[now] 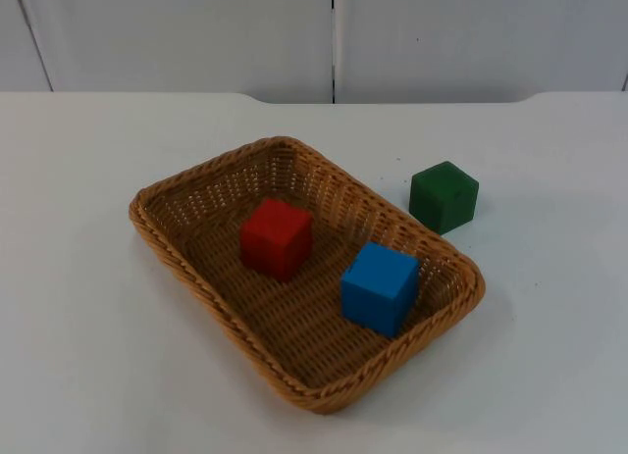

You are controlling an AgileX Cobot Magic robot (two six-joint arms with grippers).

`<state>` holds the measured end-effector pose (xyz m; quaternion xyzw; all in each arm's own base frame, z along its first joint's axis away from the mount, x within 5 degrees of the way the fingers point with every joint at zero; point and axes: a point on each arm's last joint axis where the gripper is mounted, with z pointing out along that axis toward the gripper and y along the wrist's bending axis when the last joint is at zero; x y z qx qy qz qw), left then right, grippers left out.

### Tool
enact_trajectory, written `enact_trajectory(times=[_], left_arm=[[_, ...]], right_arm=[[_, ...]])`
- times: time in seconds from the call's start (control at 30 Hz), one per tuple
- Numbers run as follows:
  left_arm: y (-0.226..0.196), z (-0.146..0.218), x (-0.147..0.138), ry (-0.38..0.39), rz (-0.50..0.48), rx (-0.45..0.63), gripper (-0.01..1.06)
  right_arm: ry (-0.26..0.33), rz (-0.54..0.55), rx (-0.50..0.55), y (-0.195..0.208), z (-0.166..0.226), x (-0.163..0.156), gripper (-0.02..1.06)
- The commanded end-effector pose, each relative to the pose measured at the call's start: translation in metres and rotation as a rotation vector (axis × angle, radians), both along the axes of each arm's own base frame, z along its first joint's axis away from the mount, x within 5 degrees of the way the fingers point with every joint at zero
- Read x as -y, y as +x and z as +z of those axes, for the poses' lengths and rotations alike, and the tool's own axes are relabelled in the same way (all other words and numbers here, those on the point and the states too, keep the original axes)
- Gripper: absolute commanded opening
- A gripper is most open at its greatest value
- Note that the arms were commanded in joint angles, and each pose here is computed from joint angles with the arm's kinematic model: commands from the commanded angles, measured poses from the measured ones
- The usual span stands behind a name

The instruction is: Pick up one cube with each hand and place exactly two cubes into the same basket, leaving the remaining cube outside.

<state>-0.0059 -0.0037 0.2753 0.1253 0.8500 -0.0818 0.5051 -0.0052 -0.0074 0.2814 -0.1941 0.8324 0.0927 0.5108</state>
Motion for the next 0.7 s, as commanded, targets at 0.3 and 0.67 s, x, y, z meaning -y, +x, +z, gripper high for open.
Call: enact_trajectory(times=[0.3, 0.67], left_arm=[[0.0, -0.001, -0.0002, -0.004, 0.0, 0.001, 1.05], [0.0, -0.001, -0.0002, -0.004, 0.0, 0.001, 1.05]], right_arm=[[0.002, -0.236, 0.003, -0.0011, -0.0015, -0.0016, 1.05], [0.002, -0.349, 0.003, -0.0017, -0.0015, -0.0024, 1.05]])
